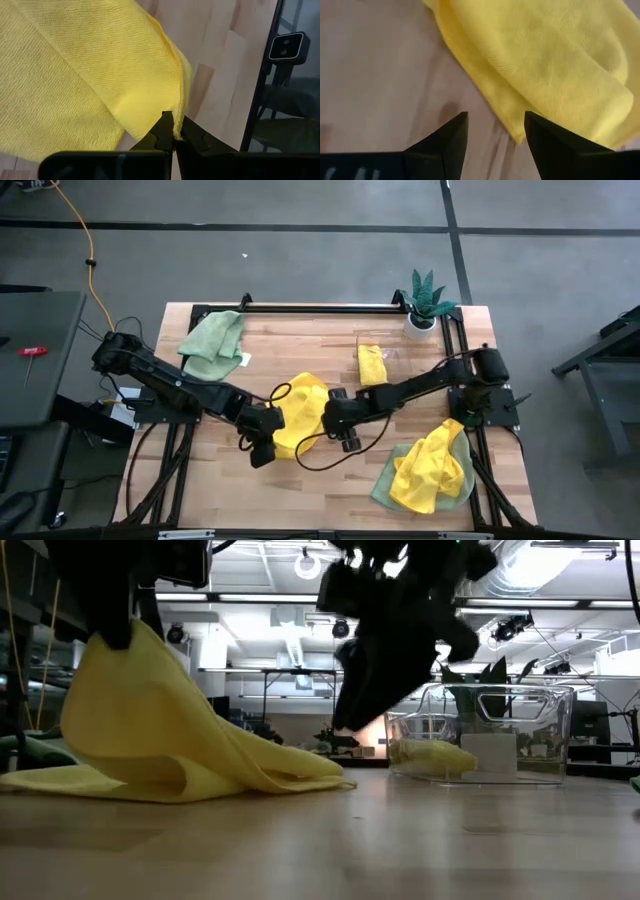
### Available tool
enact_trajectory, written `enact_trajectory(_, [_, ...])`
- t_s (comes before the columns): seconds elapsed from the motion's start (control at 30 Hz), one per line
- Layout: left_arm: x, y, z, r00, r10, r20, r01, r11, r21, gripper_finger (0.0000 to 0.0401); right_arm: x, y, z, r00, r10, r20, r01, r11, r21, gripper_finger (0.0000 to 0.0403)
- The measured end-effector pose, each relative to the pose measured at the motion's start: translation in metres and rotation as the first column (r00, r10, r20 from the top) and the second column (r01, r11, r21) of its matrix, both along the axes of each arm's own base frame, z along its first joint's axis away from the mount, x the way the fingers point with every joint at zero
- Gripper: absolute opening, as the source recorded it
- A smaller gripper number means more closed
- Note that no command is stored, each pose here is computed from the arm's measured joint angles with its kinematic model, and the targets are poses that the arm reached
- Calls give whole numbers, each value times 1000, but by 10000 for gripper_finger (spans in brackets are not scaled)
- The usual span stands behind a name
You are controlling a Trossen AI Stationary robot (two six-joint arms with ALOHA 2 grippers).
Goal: Fold microfiber towels
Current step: Fold the top yellow microfiber towel
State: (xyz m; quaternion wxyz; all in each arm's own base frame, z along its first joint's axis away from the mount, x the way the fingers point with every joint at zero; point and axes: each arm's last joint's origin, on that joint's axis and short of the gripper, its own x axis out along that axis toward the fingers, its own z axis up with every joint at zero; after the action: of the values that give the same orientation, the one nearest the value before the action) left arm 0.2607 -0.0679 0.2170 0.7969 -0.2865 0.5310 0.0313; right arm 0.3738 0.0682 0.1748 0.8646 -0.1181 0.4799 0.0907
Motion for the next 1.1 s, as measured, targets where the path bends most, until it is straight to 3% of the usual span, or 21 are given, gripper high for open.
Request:
enact_trajectory(0.33, [0, 0, 0, 1000, 1, -3, -1, 1000, -1, 0, 6, -16, -25, 997, -45, -70, 44, 999, -6, 121])
enact_trajectory(0.8, [1, -1, 1, 1000, 6, 12, -6, 1000, -8, 0, 9, -20, -42, 992, -39, -117, 43, 998, 34, 119])
enact_trajectory(1.0, [1, -1, 1, 1000, 6, 11, -6, 1000, -8, 0, 11, -20, -48, 986, -103, -134, 113, 991, 68, 116])
enact_trajectory(1.1, [1, -1, 1, 1000, 3, 11, -3, 1000, -7, 0, 9, -20, -49, 978, -147, -151, 159, 985, 71, 90])
